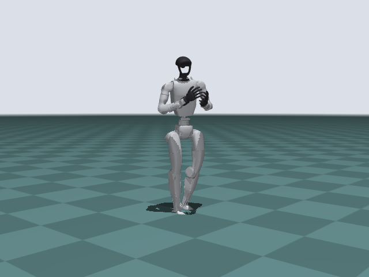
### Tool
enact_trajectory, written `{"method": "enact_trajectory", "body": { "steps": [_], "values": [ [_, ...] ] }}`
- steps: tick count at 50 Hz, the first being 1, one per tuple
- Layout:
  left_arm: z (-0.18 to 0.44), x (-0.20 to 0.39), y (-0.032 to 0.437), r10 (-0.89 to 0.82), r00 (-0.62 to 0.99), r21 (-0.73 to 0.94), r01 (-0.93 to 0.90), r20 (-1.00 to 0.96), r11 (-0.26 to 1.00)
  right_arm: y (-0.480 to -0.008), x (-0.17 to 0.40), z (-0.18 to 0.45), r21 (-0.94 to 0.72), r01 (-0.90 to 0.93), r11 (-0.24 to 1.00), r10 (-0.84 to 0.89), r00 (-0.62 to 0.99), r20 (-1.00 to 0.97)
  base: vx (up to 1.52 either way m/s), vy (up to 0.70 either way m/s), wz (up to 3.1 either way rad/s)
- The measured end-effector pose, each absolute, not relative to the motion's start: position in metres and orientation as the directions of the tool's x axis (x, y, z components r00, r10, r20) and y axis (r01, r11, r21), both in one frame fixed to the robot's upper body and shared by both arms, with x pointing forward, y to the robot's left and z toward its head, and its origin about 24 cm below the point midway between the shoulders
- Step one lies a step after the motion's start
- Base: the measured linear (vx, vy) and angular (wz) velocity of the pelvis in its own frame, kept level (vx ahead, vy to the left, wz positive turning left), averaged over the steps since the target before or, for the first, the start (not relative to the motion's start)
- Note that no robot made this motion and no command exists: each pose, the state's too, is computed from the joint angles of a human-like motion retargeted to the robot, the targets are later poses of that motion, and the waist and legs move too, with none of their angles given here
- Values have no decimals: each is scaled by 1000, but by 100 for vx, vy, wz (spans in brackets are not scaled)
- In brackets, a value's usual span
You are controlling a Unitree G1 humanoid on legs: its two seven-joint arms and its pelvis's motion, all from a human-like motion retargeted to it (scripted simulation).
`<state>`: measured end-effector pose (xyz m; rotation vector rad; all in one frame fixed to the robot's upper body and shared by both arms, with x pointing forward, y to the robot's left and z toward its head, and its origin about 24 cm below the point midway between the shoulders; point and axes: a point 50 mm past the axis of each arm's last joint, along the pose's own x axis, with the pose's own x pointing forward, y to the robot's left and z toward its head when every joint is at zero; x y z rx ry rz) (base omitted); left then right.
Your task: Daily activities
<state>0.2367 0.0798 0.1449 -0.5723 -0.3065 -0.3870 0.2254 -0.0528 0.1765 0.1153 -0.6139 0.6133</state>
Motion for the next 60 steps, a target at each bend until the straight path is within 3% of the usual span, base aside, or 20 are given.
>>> {"method": "enact_trajectory", "body": {
  "steps": [12, 25, 43, 60],
  "values": [
    [154, 240, 83, -246, 862, -374, 427, 443, 823, -54, 226, 180, -20, -629, 777, 525, 630, 572, 1, -2, -48],
    [168, 242, 89, -189, 832, -232, 351, 522, 907, -66, 238, 173, 87, -556, 827, 425, 719, 550, 0, -2, -39],
    [209, 237, 76, -243, 641, 71, 282, 728, 957, -78, 249, 166, 90, -471, 878, 355, 765, 538, -4, -2, -23],
    [240, 231, 67, -136, 505, 39, 197, 853, 980, -72, 242, 200, 6, -445, 896, 323, 659, 679, -6, -5, -23]
  ]
}}
